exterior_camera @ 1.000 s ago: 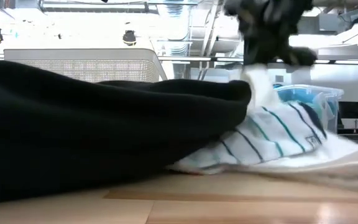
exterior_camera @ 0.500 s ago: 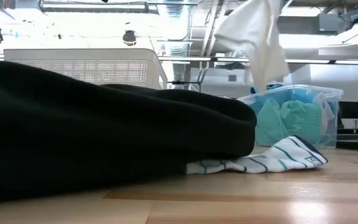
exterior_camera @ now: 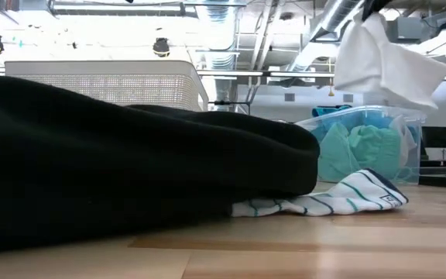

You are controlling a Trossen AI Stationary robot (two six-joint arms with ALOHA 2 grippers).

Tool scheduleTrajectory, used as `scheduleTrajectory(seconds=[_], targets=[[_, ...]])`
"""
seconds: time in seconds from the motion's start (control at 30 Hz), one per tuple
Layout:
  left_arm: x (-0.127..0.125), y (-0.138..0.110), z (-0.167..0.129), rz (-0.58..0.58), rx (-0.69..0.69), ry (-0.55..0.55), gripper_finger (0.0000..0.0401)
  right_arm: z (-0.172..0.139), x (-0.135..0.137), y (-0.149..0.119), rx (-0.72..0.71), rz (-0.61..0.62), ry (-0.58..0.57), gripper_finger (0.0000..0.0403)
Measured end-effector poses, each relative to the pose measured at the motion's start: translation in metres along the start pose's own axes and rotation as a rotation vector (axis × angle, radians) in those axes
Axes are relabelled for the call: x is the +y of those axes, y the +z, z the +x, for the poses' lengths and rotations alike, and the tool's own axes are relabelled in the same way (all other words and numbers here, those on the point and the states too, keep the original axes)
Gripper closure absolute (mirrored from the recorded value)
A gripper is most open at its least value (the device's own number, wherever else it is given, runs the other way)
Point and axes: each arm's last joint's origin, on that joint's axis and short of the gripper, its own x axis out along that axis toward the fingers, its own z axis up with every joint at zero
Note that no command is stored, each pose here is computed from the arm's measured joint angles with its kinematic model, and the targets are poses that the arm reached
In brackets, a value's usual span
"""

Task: Pick & Place Cloths
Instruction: Put the white shorts into the right transparent bin

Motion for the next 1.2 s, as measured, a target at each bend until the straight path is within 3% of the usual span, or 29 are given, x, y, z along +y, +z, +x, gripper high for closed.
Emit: scheduleTrajectory(seconds=[0.13, 0.37, 0.57, 0.77, 1.2], targets=[[0.000, 0.000, 0.000, 0.000, 0.000, 0.002, 0.0302, 0.015, 0.007, -0.006, 0.027, -0.013, 0.010, 0.0402], [0.000, 0.000, 0.000, 0.000, 0.001, 0.001, 0.0302, 0.034, 0.026, -0.003, -0.032, 0.075, 0.168, 0.0401], [0.000, 0.000, 0.000, 0.001, 0.001, 0.001, 0.0302, 0.057, 0.026, -0.019, 0.079, 0.048, 0.063, 0.0401], [0.000, 0.000, 0.000, 0.001, 0.001, 0.001, 0.0302, 0.084, 0.029, -0.055, 0.210, 0.017, -0.016, 0.0400], [0.000, 0.000, 0.000, 0.002, 0.002, 0.001, 0.0302, 0.158, 0.032, -0.120, 0.437, 0.029, 0.005, 0.0400]])
